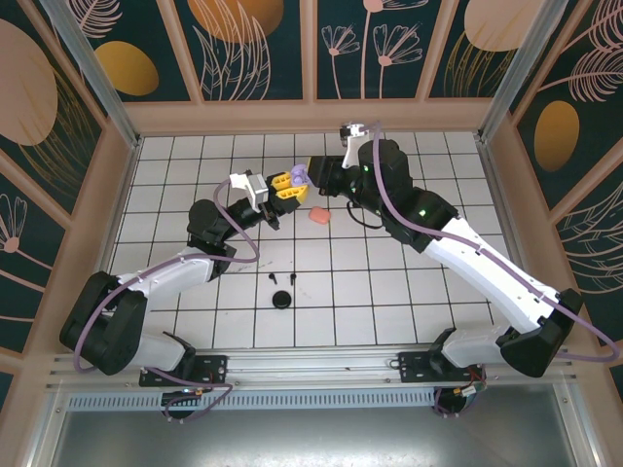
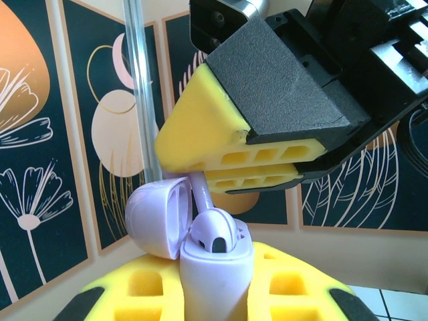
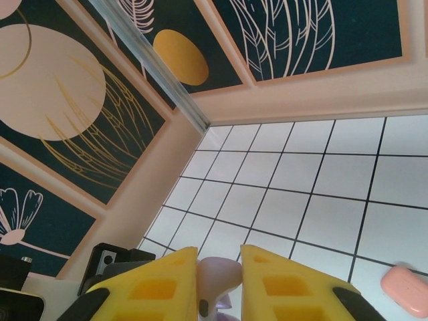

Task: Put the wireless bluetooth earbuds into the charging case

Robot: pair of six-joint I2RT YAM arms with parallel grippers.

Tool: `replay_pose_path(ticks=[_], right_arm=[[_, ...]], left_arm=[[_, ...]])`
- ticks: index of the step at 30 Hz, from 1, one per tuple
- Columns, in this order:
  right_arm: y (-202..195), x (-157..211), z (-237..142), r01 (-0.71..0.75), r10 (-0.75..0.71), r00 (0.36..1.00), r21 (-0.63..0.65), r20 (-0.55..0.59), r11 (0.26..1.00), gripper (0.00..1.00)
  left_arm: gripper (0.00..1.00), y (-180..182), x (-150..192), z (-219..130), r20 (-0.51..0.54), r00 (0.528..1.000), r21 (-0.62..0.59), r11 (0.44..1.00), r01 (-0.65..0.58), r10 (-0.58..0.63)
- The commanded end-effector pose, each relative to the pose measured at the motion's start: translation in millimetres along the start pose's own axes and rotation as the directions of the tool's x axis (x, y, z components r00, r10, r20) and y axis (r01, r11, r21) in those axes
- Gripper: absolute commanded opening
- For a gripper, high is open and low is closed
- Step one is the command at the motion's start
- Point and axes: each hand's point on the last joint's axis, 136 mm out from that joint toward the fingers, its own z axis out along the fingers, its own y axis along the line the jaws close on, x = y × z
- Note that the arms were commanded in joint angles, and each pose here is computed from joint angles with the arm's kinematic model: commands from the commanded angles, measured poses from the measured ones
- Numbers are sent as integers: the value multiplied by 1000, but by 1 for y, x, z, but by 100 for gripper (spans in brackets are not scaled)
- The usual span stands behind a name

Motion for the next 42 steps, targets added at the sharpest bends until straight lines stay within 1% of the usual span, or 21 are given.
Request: replay_pose_path(ticks=[1,13,21,32,42], right_arm=[[6,5,5,3,-3,1000,-31,-11,1000,19],[5,25,8,3,-4,999,-22,-53,1000,18],[-3,34,7,4,-3,998,10,-64,1000,17],[-18,30,0,0,2,1000,71,-31,997,17],[-21,45,13,26,-20,996,71,-81,997,16]], left_arm=[[0,-1,-25,4,61,998,13,999,-33,33],[0,3,-24,6,62,998,-4,1000,-25,26],[0,5,-27,7,67,997,-6,1000,-23,24],[0,4,-25,8,63,998,4,1000,-17,17],[0,2,-29,9,67,998,13,1000,-20,19]])
